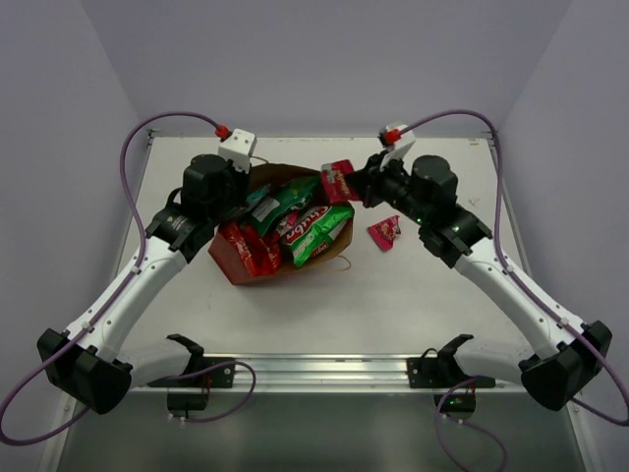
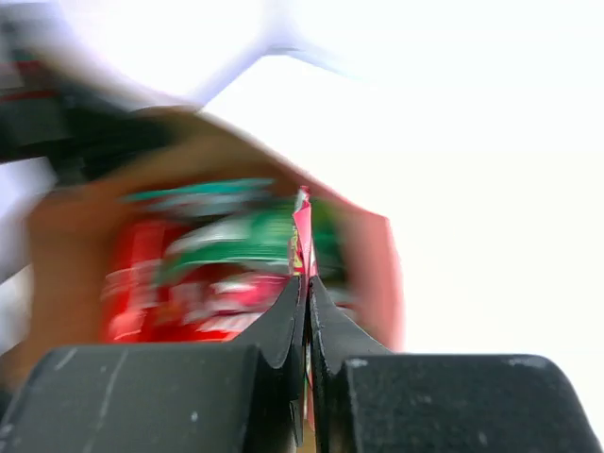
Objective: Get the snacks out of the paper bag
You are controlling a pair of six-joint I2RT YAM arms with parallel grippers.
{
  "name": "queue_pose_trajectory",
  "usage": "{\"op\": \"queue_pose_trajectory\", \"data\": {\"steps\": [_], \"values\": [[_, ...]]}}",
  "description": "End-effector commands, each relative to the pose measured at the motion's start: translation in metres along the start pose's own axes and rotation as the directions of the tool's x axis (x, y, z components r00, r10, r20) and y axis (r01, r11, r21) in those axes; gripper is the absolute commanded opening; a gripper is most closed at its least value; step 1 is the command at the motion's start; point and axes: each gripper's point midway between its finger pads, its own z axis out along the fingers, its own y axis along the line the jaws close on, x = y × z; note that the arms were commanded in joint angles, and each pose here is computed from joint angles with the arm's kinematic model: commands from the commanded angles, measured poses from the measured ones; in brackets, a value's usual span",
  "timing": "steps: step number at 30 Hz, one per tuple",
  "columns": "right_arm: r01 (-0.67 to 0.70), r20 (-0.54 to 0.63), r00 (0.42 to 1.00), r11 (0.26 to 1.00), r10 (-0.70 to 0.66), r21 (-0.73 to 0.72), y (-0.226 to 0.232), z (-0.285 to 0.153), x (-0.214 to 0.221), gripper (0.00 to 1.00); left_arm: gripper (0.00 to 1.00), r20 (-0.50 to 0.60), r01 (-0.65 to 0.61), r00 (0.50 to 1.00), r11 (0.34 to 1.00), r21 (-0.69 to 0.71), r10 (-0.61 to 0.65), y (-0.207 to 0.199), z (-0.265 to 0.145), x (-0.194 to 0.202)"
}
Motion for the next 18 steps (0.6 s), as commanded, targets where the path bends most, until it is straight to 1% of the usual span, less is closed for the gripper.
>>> {"op": "queue_pose_trajectory", "data": {"steps": [1,2,4,5,6,7,8,9,10,11,12,13,14,16,18], "values": [[-0.094,-0.021,0.995,0.975,0.100,0.202,-0.072,-0.011,0.024,0.00,0.00,0.108,0.035,0.994,0.999,-0.026,-0.032,0.006,-0.010,-0.033],[-0.122,-0.008,0.992,0.953,0.129,0.276,-0.105,-0.017,0.029,0.00,0.00,0.106,0.035,0.994,0.999,-0.026,-0.032,0.006,-0.009,-0.033],[-0.174,-0.019,0.981,0.921,0.193,0.348,-0.137,-0.016,0.046,0.00,0.00,0.105,0.035,0.994,0.999,-0.024,-0.032,0.006,-0.009,-0.032],[-0.198,-0.005,0.976,0.892,0.219,0.407,-0.164,-0.021,0.050,0.00,0.00,0.102,0.032,0.994,0.999,-0.020,-0.030,0.005,-0.008,-0.031],[-0.221,-0.013,0.968,0.880,0.249,0.420,-0.175,-0.019,0.057,0.00,0.00,0.102,0.032,0.994,0.999,-0.020,-0.030,0.005,-0.008,-0.031],[-0.262,-0.038,0.950,0.853,0.311,0.451,-0.193,-0.011,0.076,0.00,0.00,0.102,0.032,0.994,0.999,-0.020,-0.030,0.005,-0.008,-0.031],[-0.292,-0.016,0.940,0.830,0.340,0.474,-0.215,-0.012,0.076,0.00,0.00,0.100,0.029,0.995,0.999,-0.021,-0.026,0.005,-0.008,-0.030],[-0.323,-0.035,0.925,0.833,0.378,0.448,-0.220,-0.004,0.084,0.00,0.00,0.100,0.029,0.995,0.999,-0.023,-0.026,0.006,-0.008,-0.030],[-0.370,-0.069,0.891,0.805,0.449,0.463,-0.235,0.008,0.109,0.00,0.00,0.097,0.027,0.995,0.999,-0.023,-0.024,0.005,-0.007,-0.029],[-0.394,-0.051,0.884,0.799,0.465,0.455,-0.249,0.015,0.102,0.00,0.00,0.097,0.026,0.995,0.999,-0.022,-0.024,0.005,-0.007,-0.029],[-0.414,-0.060,0.870,0.793,0.489,0.447,-0.257,0.022,0.108,0.00,0.00,0.096,0.026,0.995,0.999,-0.019,-0.024,0.005,-0.007,-0.029],[-0.453,-0.106,0.831,0.774,0.547,0.442,-0.266,0.037,0.135,0.00,0.00,0.097,0.026,0.995,0.999,-0.019,-0.024,0.005,-0.007,-0.029],[-0.465,-0.098,0.831,0.779,0.548,0.421,-0.274,0.047,0.126,0.00,0.00,0.094,0.025,0.995,1.000,-0.018,-0.024,0.005,-0.007,-0.028],[-0.505,-0.127,0.796,0.765,0.592,0.399,-0.279,0.061,0.139,0.00,0.00,0.096,0.025,0.995,1.000,-0.017,-0.023,0.005,-0.007,-0.028],[-0.521,-0.145,0.776,0.753,0.614,0.402,-0.289,0.072,0.151,0.01,0.00,0.098,0.023,0.995,1.000,-0.006,-0.023,0.003,-0.008,-0.028]]}}
